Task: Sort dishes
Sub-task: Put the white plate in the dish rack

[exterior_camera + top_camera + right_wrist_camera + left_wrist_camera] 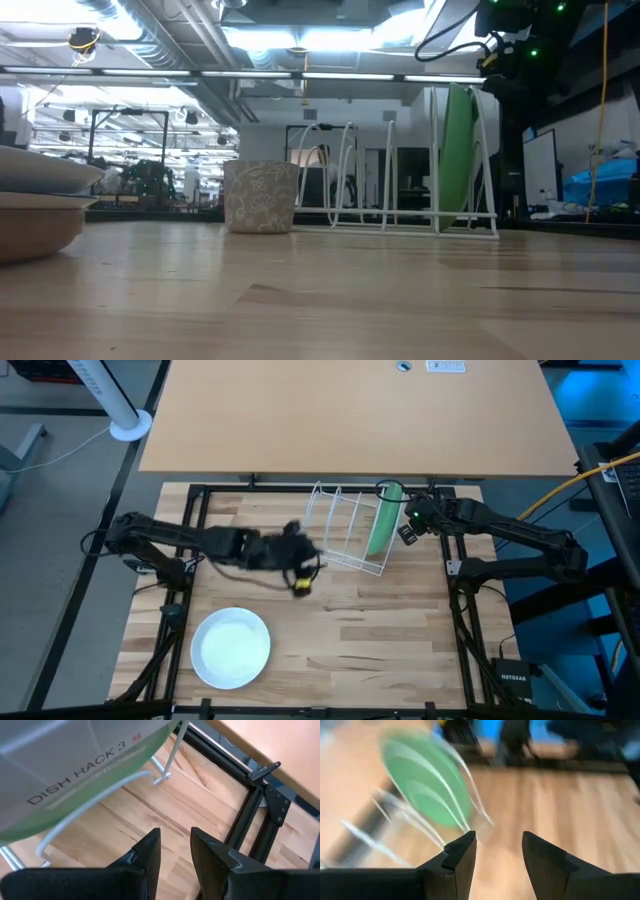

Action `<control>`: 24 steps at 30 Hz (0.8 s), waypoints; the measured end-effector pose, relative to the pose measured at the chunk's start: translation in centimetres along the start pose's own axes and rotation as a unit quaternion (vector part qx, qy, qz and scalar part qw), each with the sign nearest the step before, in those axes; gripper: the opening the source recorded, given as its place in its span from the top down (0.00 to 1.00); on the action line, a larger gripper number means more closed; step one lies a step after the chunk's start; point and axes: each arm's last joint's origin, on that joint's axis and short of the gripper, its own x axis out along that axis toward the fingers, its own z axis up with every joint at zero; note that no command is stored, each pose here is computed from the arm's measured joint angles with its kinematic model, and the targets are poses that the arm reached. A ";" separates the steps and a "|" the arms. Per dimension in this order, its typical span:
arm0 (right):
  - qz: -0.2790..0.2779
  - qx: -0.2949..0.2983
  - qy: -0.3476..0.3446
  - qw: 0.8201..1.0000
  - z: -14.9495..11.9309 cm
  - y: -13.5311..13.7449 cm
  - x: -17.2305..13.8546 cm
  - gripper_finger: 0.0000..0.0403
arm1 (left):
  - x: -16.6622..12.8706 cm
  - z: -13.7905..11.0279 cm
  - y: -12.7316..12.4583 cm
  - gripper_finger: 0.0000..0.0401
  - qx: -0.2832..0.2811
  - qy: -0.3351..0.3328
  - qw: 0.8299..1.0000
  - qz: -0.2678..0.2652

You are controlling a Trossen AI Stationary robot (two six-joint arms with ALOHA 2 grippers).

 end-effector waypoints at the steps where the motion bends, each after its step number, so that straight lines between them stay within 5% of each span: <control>1: 0.002 0.000 0.001 1.000 0.0 0.0 0.0 0.73 | -0.4 -0.6 -0.9 0.62 -0.011 0.023 1.000 -0.013; 12: 0.062 -0.004 0.038 0.997 -0.4 0.3 0.0 0.73 | -3.8 -6.2 -9.0 0.62 -0.049 0.205 0.973 -0.099; 24: 0.182 -0.031 0.141 0.973 -1.9 1.1 -0.6 0.73 | -8.5 -8.9 -14.1 0.62 -0.227 0.260 0.932 -0.108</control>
